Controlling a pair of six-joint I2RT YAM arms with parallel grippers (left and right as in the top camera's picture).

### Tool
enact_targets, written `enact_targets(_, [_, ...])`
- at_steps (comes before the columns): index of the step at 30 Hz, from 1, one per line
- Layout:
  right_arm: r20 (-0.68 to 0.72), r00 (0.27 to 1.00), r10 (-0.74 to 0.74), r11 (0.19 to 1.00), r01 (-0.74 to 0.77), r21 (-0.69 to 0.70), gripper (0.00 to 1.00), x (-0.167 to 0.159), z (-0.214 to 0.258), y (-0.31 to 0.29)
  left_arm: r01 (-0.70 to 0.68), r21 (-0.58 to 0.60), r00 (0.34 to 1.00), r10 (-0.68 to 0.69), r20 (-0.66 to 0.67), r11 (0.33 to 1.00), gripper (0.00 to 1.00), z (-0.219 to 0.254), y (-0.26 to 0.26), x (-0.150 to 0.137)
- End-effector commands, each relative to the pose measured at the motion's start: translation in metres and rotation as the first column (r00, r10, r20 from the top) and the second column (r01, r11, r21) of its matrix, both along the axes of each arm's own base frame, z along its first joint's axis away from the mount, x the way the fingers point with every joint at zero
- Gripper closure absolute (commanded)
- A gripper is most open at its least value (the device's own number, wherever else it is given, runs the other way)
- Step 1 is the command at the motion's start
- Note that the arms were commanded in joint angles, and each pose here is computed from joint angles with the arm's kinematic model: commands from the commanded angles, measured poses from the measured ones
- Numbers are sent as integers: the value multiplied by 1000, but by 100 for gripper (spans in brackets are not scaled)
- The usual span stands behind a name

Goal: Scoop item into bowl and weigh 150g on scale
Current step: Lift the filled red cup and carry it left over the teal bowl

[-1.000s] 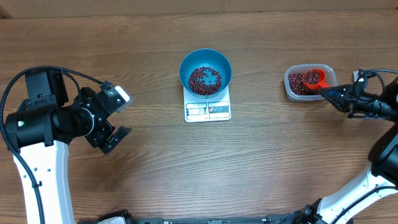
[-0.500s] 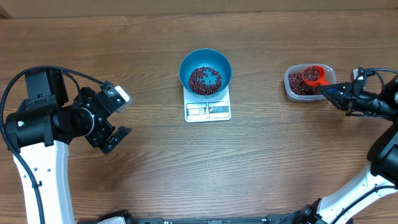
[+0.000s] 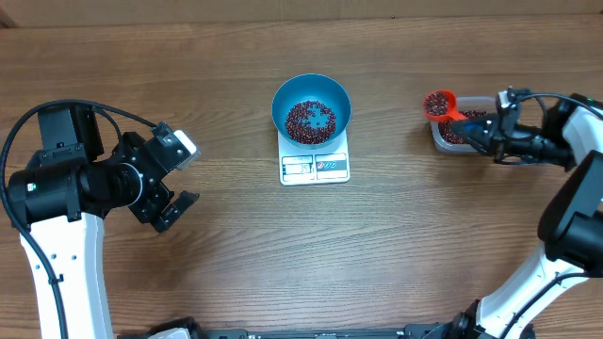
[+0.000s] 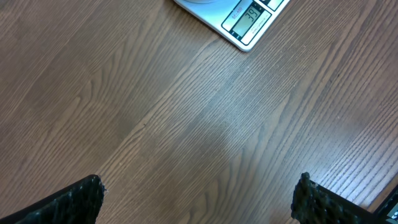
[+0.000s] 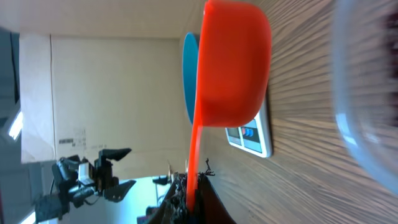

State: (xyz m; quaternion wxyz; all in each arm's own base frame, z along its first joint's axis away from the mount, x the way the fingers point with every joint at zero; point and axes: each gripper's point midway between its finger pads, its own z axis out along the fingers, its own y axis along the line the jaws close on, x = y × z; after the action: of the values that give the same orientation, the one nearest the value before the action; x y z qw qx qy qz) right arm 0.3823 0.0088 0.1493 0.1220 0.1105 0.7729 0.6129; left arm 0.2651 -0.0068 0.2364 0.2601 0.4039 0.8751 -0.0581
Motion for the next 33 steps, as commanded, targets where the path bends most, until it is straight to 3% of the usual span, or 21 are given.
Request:
enact_targets(1, [30, 999, 39, 998, -40, 50, 96, 3, 6, 24, 27, 19, 1000, -27, 7, 999, 0, 0, 1, 0])
enact_targets(33, [147, 919, 366, 916, -384, 116, 96, -23, 22, 169, 27, 20, 1000, -27, 7, 999, 0, 0, 1, 0])
